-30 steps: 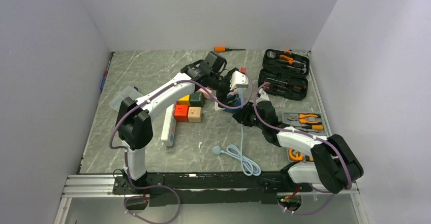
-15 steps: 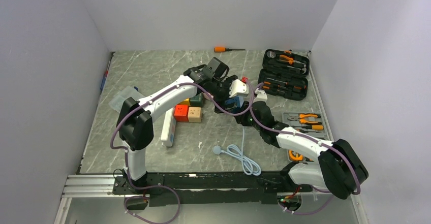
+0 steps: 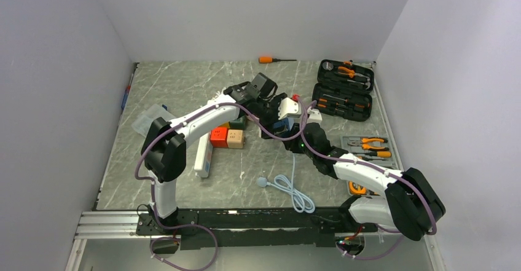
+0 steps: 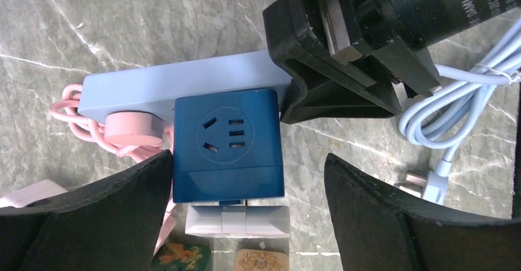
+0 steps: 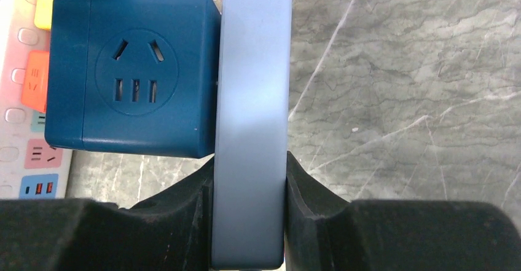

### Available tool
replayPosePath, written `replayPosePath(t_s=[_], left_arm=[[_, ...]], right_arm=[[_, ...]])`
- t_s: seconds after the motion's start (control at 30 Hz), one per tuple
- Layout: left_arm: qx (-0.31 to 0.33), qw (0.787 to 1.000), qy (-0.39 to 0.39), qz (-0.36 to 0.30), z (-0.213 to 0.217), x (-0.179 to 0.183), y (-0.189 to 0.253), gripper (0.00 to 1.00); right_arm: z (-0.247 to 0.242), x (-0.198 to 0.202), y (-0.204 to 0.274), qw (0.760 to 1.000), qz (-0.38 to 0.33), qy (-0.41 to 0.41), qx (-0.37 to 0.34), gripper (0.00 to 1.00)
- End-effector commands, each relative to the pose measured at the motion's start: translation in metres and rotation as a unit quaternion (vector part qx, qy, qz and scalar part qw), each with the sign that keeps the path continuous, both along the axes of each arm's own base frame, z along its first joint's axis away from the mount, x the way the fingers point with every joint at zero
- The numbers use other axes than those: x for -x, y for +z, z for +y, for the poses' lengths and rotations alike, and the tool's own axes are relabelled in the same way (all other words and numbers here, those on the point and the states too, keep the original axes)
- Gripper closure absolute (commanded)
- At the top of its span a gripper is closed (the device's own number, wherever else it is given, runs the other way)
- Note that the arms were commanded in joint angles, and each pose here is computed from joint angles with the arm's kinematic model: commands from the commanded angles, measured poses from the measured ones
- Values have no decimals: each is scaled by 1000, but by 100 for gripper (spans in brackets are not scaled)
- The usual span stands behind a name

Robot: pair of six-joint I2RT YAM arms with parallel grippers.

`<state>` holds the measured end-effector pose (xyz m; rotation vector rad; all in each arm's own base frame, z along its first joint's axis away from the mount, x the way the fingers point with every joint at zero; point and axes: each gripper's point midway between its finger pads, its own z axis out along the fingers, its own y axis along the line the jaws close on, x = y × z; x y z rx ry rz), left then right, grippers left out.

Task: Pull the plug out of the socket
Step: Remove the plug from the socket.

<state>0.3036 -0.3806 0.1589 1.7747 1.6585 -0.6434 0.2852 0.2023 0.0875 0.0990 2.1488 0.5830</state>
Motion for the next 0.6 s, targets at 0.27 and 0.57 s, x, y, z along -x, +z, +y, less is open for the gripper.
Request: replayPosePath(t_s=[0.27,0.57], left_arm=[[36,999,29,5,-6,-2,-11,23],[37,998,48,4,0,-8,-4,50]], right_arm=[[35,-21,113,978,-149,29,-141,100],[29,-17,94,982,-134,20,-134,100]])
